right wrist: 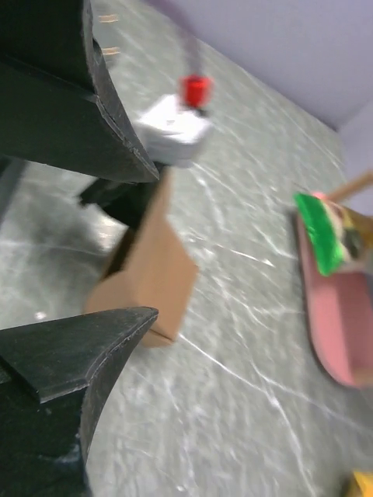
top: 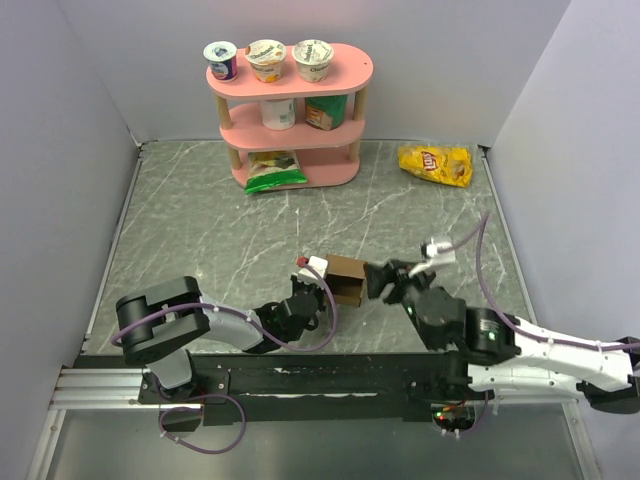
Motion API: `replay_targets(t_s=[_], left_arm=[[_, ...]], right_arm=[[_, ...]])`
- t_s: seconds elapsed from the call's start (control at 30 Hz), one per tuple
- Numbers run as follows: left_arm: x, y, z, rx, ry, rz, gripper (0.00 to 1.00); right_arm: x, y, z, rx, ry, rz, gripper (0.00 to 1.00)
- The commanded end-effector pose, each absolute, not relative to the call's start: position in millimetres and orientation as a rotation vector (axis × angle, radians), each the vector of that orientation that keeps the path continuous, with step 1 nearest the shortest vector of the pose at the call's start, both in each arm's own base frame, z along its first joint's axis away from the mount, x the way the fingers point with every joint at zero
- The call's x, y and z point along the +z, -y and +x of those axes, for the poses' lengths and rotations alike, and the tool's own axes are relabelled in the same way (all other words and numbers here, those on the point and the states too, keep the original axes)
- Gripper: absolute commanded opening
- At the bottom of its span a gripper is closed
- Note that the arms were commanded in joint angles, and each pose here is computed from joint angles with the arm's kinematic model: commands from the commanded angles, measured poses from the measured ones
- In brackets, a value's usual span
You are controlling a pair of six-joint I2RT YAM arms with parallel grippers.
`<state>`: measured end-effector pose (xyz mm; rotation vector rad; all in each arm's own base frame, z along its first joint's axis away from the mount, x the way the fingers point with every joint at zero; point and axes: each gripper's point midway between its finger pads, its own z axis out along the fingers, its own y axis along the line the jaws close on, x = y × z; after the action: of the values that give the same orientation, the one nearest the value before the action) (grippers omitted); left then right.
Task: Fold the paper box
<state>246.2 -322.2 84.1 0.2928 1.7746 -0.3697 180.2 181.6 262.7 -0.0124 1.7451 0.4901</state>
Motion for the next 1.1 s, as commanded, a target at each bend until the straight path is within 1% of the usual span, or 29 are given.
replay_targets(t_s=[0.0, 0.07, 0.13, 0.17, 0.23, 0.27, 0.3, 0.33, 0.4, 0.47, 0.57, 0.63, 0.67, 0.7, 0.93, 1.07], left_arm=[[56, 313, 235, -0.318, -1.827, 0.422, 0.01], [57, 312, 233, -0.32, -1.827, 0.425, 0.02], [59, 312, 233, -0.325, -1.827, 0.43, 0.06], [58, 311, 232, -0.324, -1.832, 0.43, 0.07], [62, 312, 231, -0.344, -1.828, 0.429, 0.27], [61, 311, 229, -0.345, -1.838, 0.432, 0.4], [62, 311, 228, -0.345, -1.843, 0.435, 0.61], [69, 312, 229, -0.358, -1.839, 0.426, 0.71], [65, 310, 224, -0.355, -1.869, 0.456, 0.86], [69, 310, 220, -0.376, -1.874, 0.463, 0.92], [71, 307, 213, -0.409, -1.891, 0.485, 0.99], [75, 307, 206, -0.45, -1.896, 0.508, 1.0], [75, 309, 201, -0.481, -1.9, 0.524, 0.96], [78, 307, 198, -0.499, -1.903, 0.534, 0.96], [82, 306, 167, -0.63, -1.911, 0.692, 0.96], [77, 308, 159, -0.663, -1.941, 0.727, 0.98]], right_arm=[[271, -193, 226, 0.411, -1.784, 0.043, 0.71], [253, -206, 242, 0.392, -1.828, 0.011, 0.7], [245, -212, 251, 0.357, -1.841, 0.007, 0.7], [231, -220, 255, 0.328, -1.878, -0.009, 0.7], [218, -233, 256, 0.343, -1.918, -0.035, 0.7], [205, -239, 257, 0.34, -1.95, -0.041, 0.69], [195, -240, 256, 0.334, -1.971, -0.042, 0.69], [188, -243, 255, 0.338, -1.987, -0.042, 0.69], [167, -240, 254, 0.313, -2.025, -0.022, 0.69], [157, -239, 253, 0.304, -2.039, -0.002, 0.69], [136, -234, 250, 0.281, -2.068, 0.008, 0.69], [129, -232, 249, 0.262, -2.077, 0.015, 0.69], [126, -228, 250, 0.243, -2.08, 0.026, 0.69], [123, -227, 249, 0.235, -2.083, 0.031, 0.69], [98, -222, 247, 0.183, -2.111, 0.071, 0.69], [91, -223, 247, 0.171, -2.125, 0.078, 0.7]])
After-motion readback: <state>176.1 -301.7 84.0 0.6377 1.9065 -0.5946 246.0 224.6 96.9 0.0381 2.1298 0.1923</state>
